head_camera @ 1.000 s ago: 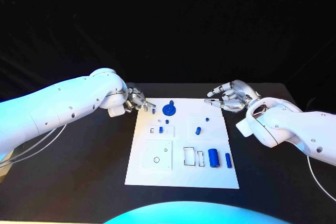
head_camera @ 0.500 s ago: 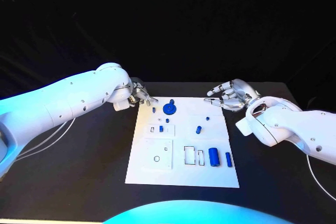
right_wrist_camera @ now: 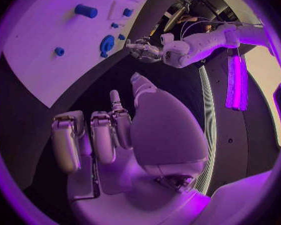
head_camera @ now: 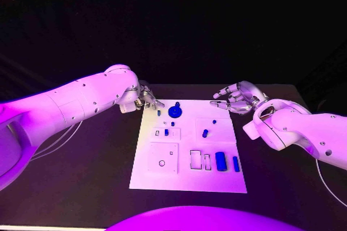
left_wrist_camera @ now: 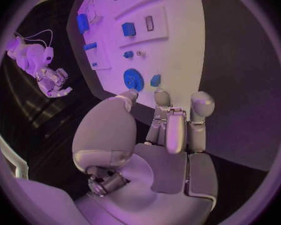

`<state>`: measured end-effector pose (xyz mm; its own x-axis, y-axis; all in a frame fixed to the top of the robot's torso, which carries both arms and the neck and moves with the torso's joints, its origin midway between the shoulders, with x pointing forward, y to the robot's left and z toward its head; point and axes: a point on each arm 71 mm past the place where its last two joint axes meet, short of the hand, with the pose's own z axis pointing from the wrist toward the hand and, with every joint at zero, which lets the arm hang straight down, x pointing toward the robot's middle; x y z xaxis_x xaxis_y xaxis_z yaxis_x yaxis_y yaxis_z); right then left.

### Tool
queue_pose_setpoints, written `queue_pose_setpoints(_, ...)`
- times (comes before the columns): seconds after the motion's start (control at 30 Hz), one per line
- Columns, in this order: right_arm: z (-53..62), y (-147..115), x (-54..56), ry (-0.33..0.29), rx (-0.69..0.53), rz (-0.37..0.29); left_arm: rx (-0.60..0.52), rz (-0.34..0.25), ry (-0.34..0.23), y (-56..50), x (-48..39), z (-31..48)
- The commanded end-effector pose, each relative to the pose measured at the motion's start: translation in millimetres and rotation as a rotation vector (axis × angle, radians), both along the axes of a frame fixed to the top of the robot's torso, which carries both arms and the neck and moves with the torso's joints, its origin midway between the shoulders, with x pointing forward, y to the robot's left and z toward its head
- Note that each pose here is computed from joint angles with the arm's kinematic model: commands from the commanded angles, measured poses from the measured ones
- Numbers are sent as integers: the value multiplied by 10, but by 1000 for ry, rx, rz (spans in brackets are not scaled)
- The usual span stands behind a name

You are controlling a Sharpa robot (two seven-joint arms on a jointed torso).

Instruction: Assemble the parts on the task board

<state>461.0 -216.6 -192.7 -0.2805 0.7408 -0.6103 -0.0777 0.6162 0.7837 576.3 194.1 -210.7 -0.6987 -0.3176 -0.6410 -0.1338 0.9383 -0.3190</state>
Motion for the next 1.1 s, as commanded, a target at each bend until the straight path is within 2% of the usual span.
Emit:
queue_pose_setpoints(0.03, 6, 15, -6, -9, 1, 11, 15, -39, 4, -31, 14, 3)
queue_pose_setpoints(0.6, 7, 32, -9, -8, 3, 15, 5, -44, 31, -41, 39, -49)
queue_pose_setpoints(1.1, 8, 45, -9, -8, 3, 17, 11, -43, 54, -55, 37, -154)
